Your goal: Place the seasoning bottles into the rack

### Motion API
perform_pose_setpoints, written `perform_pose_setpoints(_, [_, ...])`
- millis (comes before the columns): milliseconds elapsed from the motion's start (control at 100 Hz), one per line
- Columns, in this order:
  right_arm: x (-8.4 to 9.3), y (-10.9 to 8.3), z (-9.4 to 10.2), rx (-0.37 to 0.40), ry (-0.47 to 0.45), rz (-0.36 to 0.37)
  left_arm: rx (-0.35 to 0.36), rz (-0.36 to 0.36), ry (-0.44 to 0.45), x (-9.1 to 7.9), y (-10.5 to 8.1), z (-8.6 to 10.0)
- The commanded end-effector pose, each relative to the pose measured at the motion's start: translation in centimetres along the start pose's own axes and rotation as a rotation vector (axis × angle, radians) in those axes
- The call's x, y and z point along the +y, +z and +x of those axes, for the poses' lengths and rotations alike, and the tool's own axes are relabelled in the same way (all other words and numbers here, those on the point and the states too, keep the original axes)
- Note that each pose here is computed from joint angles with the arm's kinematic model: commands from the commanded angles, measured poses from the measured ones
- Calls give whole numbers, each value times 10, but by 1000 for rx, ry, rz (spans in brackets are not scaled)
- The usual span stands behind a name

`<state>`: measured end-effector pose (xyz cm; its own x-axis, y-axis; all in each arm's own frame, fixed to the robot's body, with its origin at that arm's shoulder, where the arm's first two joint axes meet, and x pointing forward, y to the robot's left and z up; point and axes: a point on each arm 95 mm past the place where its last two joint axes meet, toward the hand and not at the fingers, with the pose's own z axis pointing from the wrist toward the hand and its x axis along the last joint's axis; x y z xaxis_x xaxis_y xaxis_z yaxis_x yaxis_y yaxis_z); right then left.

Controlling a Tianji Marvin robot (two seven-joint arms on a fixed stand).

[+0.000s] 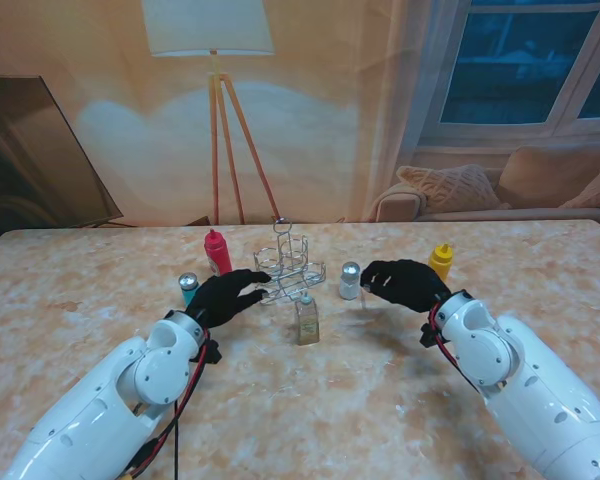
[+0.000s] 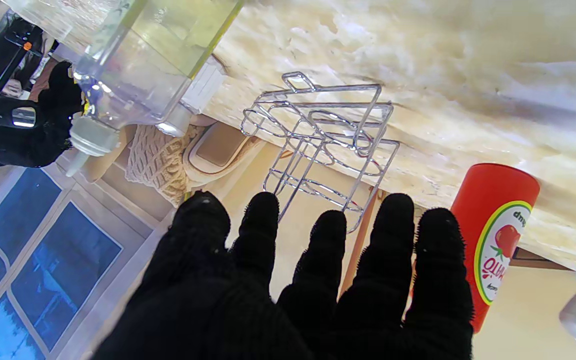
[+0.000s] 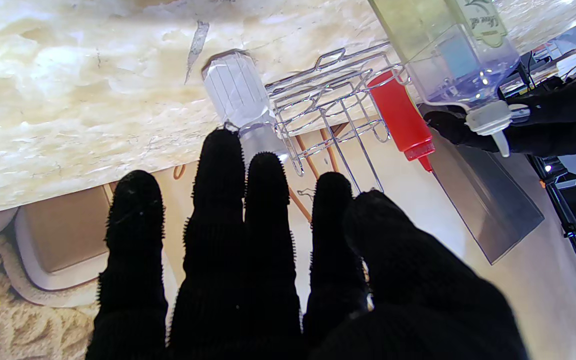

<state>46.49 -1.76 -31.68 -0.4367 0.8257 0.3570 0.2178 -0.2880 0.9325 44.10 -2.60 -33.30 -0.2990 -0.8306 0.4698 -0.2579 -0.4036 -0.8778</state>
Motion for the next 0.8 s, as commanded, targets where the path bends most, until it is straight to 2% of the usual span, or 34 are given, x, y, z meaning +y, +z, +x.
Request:
perform_pose_setpoints(0, [-6, -2, 4, 6, 3, 17, 17, -11, 2, -1, -3, 4])
perform_pose_setpoints(290, [-7, -3, 5, 11, -6, 16, 124, -18, 7, -11, -4, 22])
perform_pose_setpoints(440, [-6, -2, 5, 10, -6, 15, 164, -48, 18, -12, 0, 34])
perform_pose_setpoints(790, [-6, -4, 4, 10, -12, 10, 199, -93, 31, -3, 12, 53])
